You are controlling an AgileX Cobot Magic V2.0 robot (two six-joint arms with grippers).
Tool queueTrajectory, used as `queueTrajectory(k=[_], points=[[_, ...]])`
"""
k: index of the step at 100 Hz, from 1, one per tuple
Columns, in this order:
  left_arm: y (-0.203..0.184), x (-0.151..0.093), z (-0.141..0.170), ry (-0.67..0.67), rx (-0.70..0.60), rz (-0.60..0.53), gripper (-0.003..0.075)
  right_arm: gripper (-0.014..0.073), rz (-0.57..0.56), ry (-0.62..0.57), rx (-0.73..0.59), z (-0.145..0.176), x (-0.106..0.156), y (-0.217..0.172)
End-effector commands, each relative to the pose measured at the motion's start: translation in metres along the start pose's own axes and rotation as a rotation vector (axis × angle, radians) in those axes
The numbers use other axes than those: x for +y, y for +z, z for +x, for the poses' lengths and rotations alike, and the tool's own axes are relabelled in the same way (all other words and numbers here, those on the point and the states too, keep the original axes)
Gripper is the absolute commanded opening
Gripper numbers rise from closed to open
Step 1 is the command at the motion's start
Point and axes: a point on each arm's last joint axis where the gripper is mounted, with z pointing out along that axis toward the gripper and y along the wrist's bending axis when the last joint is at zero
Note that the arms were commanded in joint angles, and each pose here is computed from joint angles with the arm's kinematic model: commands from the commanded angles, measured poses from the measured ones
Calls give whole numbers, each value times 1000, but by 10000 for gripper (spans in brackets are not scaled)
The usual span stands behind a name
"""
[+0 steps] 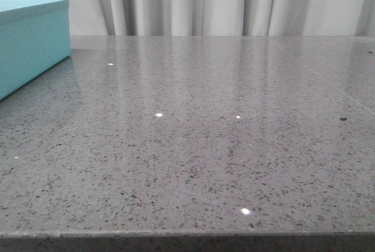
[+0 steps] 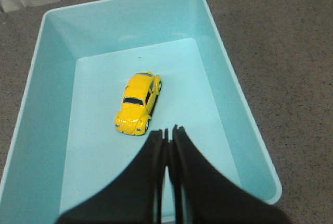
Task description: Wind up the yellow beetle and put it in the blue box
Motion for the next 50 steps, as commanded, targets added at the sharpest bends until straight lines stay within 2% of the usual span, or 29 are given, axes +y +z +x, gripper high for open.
queueTrajectory(k=[1,50], points=[[-9,0,-9,-19,-118,-15,-19,-67,-21,-19,-114,-8,1,-10],[-16,-4,10,-40,-183,-18,-19,-67,-47,-21,-193,12,-4,-18]])
